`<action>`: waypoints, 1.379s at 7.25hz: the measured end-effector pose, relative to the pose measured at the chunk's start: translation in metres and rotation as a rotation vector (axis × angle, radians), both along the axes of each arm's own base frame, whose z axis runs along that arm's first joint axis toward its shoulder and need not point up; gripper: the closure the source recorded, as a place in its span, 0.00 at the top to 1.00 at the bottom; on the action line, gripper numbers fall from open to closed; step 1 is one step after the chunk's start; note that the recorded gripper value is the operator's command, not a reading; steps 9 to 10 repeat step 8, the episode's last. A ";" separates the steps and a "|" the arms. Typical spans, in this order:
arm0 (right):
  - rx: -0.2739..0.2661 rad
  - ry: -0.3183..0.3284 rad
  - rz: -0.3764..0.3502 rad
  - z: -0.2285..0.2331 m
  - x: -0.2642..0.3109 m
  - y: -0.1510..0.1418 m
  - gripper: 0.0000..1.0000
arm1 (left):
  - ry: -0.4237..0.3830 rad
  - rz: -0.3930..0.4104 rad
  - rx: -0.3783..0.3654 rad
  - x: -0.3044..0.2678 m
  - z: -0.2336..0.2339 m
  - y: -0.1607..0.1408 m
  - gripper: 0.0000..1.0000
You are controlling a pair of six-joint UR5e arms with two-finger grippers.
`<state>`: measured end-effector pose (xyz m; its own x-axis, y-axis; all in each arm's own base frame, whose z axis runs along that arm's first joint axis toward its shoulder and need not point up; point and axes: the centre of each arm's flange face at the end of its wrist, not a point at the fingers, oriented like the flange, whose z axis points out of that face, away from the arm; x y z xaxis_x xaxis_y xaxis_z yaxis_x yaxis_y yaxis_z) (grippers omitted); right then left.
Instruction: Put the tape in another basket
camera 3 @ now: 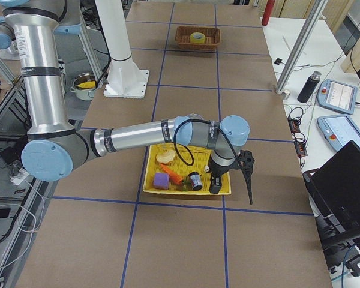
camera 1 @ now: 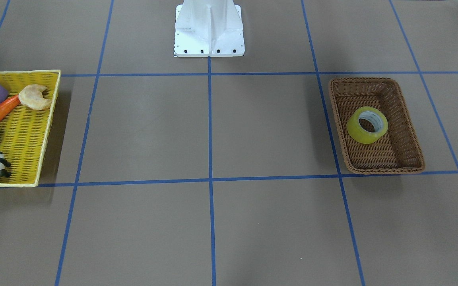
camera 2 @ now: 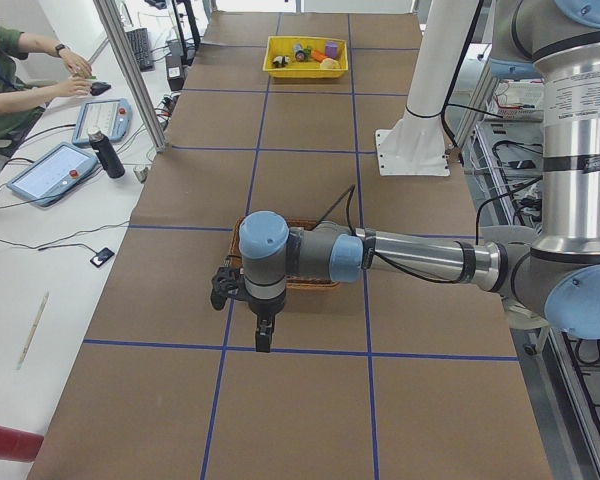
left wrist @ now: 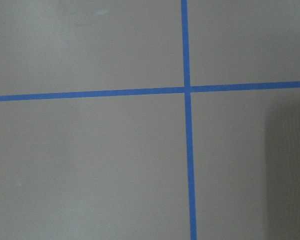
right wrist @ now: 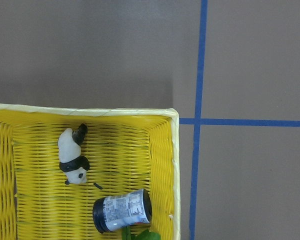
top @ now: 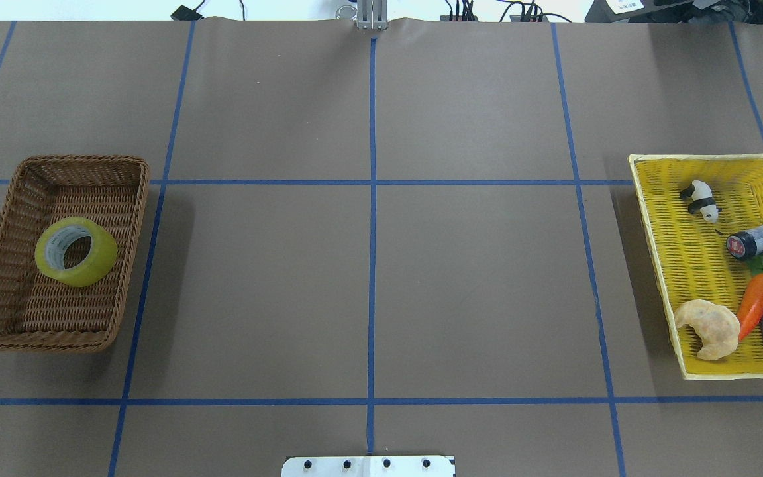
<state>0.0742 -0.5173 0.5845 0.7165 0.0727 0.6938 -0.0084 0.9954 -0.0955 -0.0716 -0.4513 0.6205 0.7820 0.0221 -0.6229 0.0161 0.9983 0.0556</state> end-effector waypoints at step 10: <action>-0.048 0.004 0.013 0.028 0.008 0.027 1.00 | 0.005 -0.018 -0.049 -0.005 0.021 0.004 0.98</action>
